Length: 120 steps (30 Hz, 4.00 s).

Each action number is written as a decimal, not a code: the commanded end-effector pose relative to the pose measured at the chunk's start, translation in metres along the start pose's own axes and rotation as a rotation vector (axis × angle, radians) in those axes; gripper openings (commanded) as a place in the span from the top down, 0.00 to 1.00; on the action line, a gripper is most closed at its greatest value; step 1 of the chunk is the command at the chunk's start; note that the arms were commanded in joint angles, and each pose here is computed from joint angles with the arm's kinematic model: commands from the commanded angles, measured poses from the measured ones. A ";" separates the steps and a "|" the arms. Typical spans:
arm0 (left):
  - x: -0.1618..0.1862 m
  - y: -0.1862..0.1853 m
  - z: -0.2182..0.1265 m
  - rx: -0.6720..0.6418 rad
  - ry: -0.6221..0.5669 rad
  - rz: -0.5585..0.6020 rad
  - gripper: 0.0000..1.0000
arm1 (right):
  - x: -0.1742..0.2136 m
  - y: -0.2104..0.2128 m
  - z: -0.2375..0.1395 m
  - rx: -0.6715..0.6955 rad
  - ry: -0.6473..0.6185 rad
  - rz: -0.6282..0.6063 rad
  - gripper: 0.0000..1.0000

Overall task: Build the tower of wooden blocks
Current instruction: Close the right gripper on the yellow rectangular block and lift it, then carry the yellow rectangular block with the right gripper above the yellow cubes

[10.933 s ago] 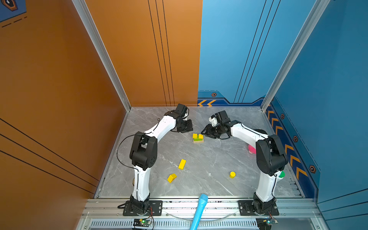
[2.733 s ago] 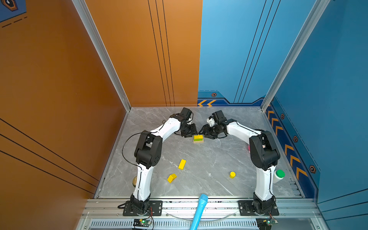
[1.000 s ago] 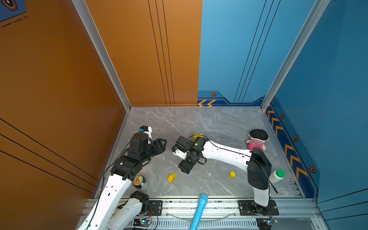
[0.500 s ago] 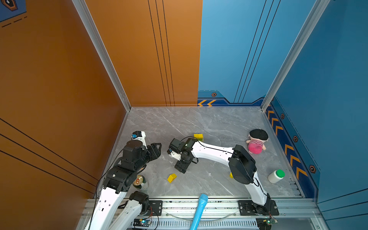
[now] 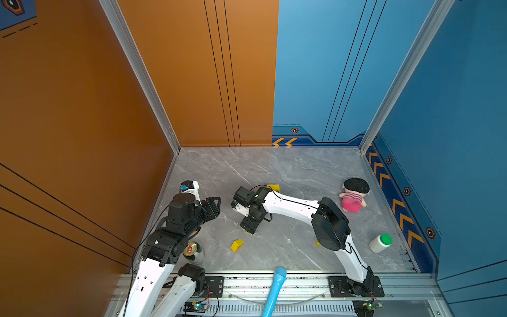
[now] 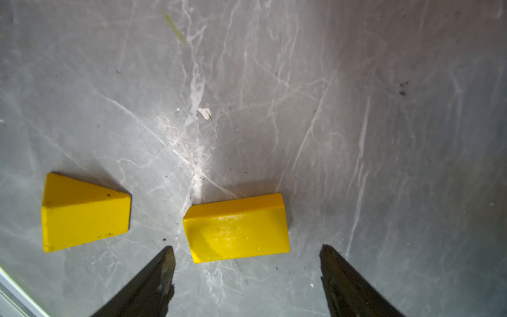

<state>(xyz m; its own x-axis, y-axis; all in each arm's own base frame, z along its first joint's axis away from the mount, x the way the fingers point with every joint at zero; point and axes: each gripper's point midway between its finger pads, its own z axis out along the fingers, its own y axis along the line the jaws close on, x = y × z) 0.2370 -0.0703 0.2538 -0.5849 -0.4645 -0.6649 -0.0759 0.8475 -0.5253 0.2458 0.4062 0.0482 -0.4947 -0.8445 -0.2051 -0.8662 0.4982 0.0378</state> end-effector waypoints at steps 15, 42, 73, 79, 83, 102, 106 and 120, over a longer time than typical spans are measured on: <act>-0.009 -0.002 -0.002 -0.002 -0.014 0.021 0.45 | 0.000 0.000 0.016 -0.030 0.022 -0.013 0.16; -0.008 -0.006 -0.003 0.023 -0.014 0.017 0.45 | -0.002 -0.001 -0.007 0.029 0.010 0.107 0.47; -0.022 -0.022 0.021 0.075 -0.001 0.115 0.45 | 0.001 -0.121 -0.101 0.177 -0.079 0.729 0.47; -0.022 -0.022 0.029 0.081 0.021 0.113 0.45 | 0.003 -0.157 -0.103 0.205 -0.099 0.827 0.48; -0.025 -0.020 0.032 0.079 0.024 0.106 0.45 | 0.000 -0.169 -0.100 0.218 -0.110 0.864 0.48; -0.026 -0.012 0.044 0.086 0.057 0.072 0.45 | -0.006 -0.205 -0.072 0.232 -0.105 0.971 0.47; -0.026 -0.012 0.044 0.088 0.056 0.072 0.45 | -0.005 -0.206 -0.069 0.239 -0.102 0.974 0.46; -0.025 -0.011 0.046 0.088 0.061 0.070 0.45 | -0.010 -0.204 -0.058 0.218 -0.106 0.986 0.42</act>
<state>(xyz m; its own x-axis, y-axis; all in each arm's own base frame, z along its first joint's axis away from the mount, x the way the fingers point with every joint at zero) 0.2865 -0.0778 0.2414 -0.6493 -0.3980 -0.6480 -0.0003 0.8523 -0.5231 0.4192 0.2962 0.1029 -0.9658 -0.0424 -0.2556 -0.0577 0.9969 0.0527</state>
